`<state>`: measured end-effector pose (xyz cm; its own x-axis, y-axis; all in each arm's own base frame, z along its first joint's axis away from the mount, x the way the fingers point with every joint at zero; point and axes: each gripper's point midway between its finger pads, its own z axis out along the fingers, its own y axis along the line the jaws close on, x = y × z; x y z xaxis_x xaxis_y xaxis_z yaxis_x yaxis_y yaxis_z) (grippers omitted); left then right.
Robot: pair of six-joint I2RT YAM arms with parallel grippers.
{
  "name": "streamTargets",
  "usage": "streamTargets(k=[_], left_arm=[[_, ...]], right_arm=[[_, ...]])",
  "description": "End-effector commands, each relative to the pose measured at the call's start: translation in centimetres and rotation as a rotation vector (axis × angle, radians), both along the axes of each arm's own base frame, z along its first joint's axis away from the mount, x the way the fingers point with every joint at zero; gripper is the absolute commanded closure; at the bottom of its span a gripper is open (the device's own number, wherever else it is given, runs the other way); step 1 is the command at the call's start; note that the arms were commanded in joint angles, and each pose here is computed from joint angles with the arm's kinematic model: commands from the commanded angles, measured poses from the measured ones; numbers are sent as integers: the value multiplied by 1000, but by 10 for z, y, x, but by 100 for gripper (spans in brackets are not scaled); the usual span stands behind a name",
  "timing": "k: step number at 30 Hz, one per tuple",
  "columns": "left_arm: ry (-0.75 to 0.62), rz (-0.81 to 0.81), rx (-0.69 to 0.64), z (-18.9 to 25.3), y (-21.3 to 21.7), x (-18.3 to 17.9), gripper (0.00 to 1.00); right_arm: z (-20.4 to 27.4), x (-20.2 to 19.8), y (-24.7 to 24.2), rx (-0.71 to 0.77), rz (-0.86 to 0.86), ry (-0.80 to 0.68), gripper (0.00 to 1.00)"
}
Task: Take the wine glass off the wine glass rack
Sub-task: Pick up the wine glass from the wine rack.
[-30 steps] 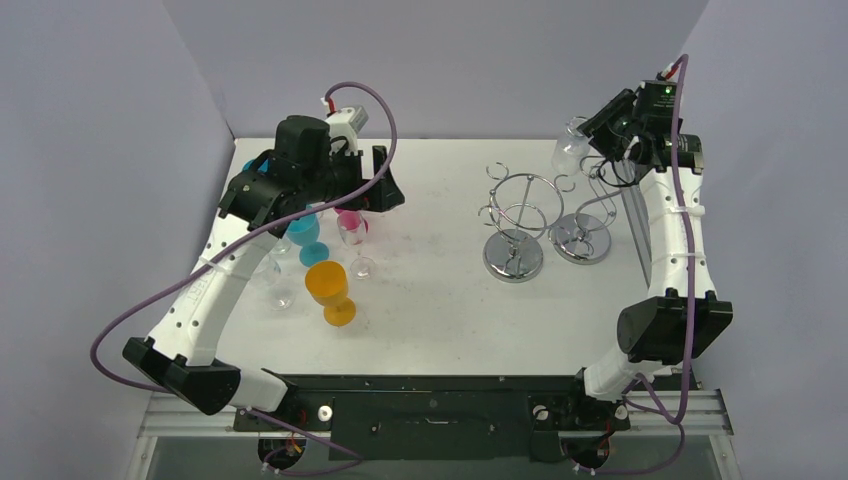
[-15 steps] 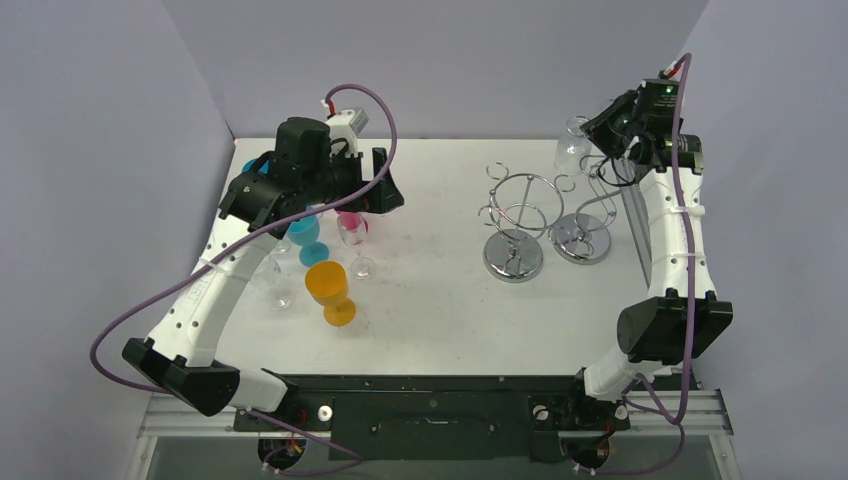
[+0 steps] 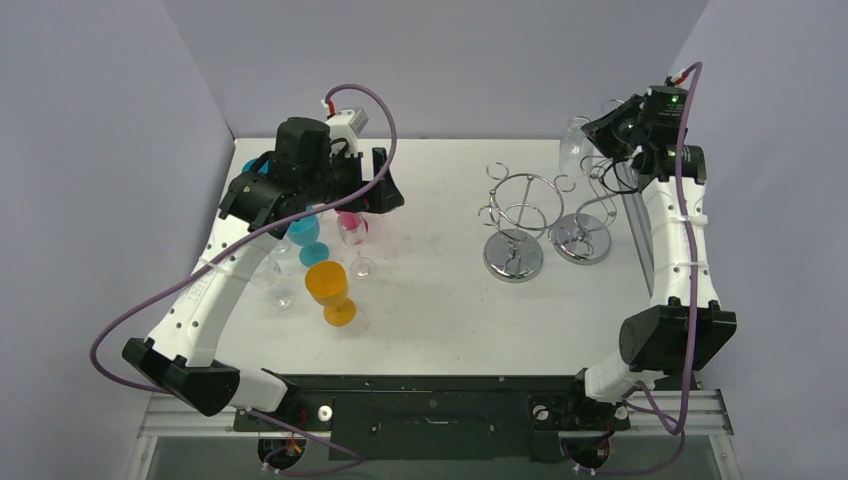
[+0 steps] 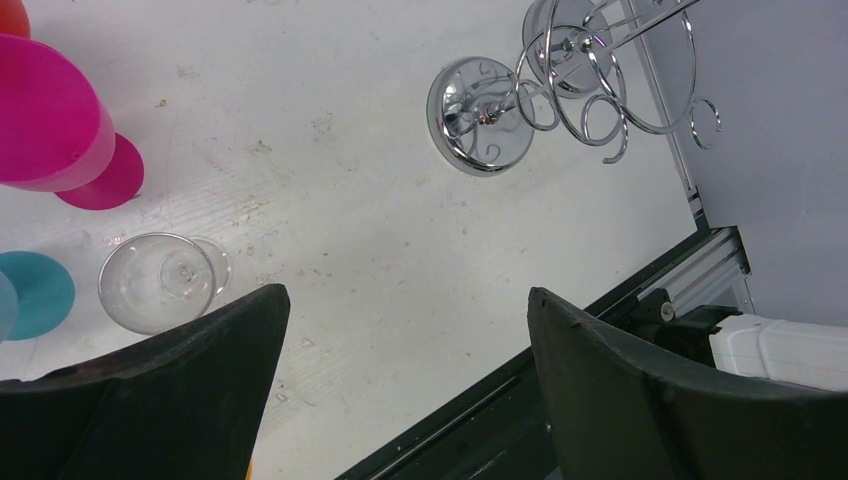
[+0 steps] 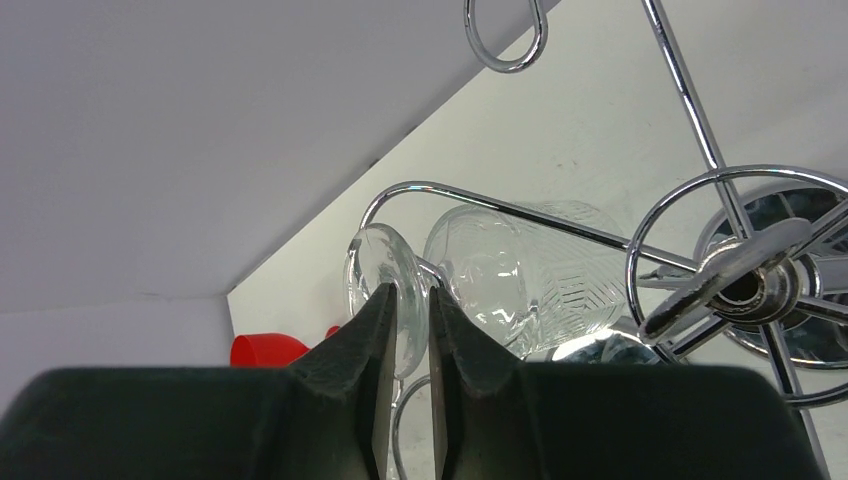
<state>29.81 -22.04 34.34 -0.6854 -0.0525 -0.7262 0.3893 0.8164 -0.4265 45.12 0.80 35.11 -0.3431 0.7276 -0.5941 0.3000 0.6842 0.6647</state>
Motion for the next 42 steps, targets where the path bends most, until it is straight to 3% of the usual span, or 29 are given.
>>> streamTargets(k=[1, 10, 18, 42], left_arm=[[-72, -13, -54, 24, -5, -2, 14], [-73, -10, -51, 24, -6, -3, 14], [-76, -8, -53, 25, -5, -3, 14], [-79, -6, -59, 23, -6, -3, 14]], right_arm=[[23, -4, -3, 63, -5, -95, 100], [24, 2, -4, 298, -14, -207, 100], [41, 1, -5, 419, -14, -321, 100], [82, -7, -4, 524, 37, -492, 100]])
